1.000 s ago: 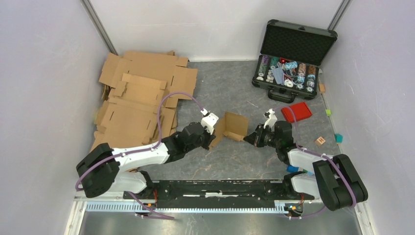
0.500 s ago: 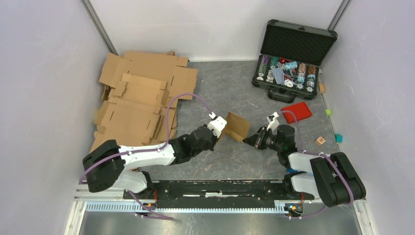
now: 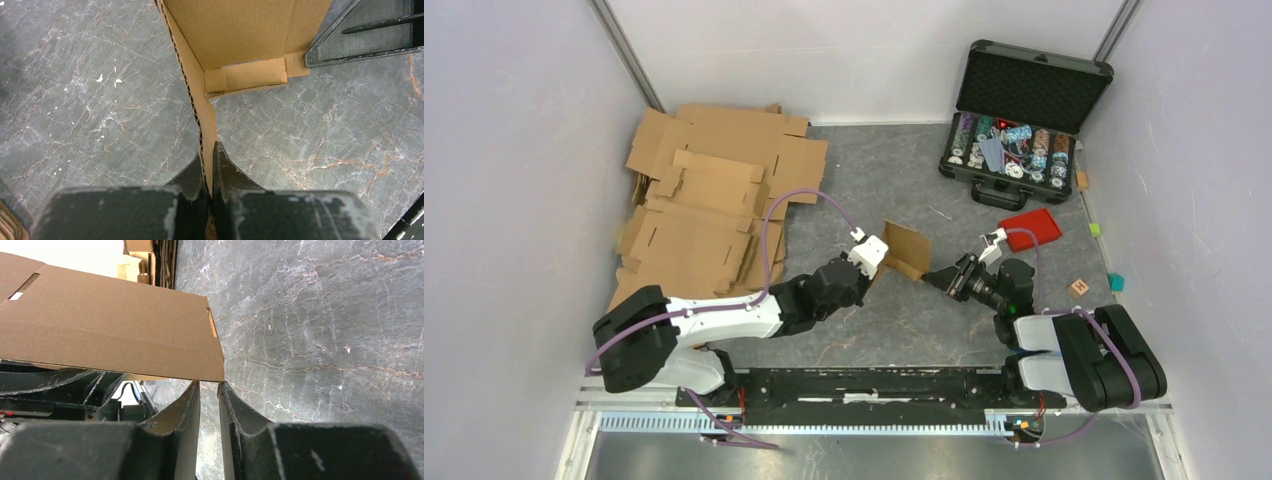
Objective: Fold the paper box
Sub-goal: Fold the paper box at the center of the board.
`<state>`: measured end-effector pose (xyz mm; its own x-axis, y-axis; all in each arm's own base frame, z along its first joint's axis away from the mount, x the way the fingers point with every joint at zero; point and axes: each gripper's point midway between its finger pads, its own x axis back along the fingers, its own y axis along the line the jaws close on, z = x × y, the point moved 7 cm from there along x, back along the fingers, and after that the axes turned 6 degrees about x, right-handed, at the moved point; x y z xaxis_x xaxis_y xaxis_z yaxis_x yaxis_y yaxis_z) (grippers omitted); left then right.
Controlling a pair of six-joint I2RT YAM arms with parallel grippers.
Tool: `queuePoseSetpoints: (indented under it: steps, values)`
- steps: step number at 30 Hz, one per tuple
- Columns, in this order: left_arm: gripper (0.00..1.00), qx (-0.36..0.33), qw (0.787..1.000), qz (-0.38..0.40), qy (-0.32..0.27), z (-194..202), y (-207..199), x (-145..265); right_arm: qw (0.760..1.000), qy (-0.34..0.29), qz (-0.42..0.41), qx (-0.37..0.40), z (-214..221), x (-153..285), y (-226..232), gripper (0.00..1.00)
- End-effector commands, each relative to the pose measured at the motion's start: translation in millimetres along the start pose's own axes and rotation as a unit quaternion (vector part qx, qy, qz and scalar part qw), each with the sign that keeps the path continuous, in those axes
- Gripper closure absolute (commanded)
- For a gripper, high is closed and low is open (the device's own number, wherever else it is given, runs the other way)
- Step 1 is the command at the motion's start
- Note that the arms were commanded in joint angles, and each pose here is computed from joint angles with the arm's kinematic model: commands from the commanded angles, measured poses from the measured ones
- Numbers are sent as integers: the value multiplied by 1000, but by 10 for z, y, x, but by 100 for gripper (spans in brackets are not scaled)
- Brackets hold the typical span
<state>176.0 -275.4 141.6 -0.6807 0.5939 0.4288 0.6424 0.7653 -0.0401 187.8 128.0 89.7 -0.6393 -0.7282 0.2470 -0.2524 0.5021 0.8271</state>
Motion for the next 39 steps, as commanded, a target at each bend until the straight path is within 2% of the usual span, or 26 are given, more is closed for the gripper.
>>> queuePoseSetpoints:
  steps: [1,7,15,18,22,25,26,31,36,39]
  values:
    - [98,-39,997,50,41,145,-139,32,994,-39,-87,49,-204,-6,300,73]
    - [98,-15,997,71,20,101,-182,78,995,-39,-76,54,-210,-32,257,69]
    - [98,-3,997,78,5,76,-177,134,995,-36,-60,65,-217,-56,208,73]
    - [98,-2,997,81,6,69,-190,135,995,-36,-55,68,-220,-58,195,78]
    - [98,2,996,85,-1,46,-192,160,996,-35,-42,74,-219,-59,164,92]
    - [98,-10,997,80,-6,54,-161,172,997,-29,-37,64,-212,-56,164,97]
    - [98,-14,997,75,-5,62,-143,169,997,-27,-40,58,-215,-55,184,100]
    - [98,-25,999,46,-12,74,-79,131,998,-23,-59,22,-209,-19,278,100]
    - [98,-37,999,-6,-4,130,6,27,992,-35,-122,-6,-253,69,505,100]
    - [98,-38,999,-3,3,150,-18,-12,989,-39,-142,-8,-286,96,594,100]
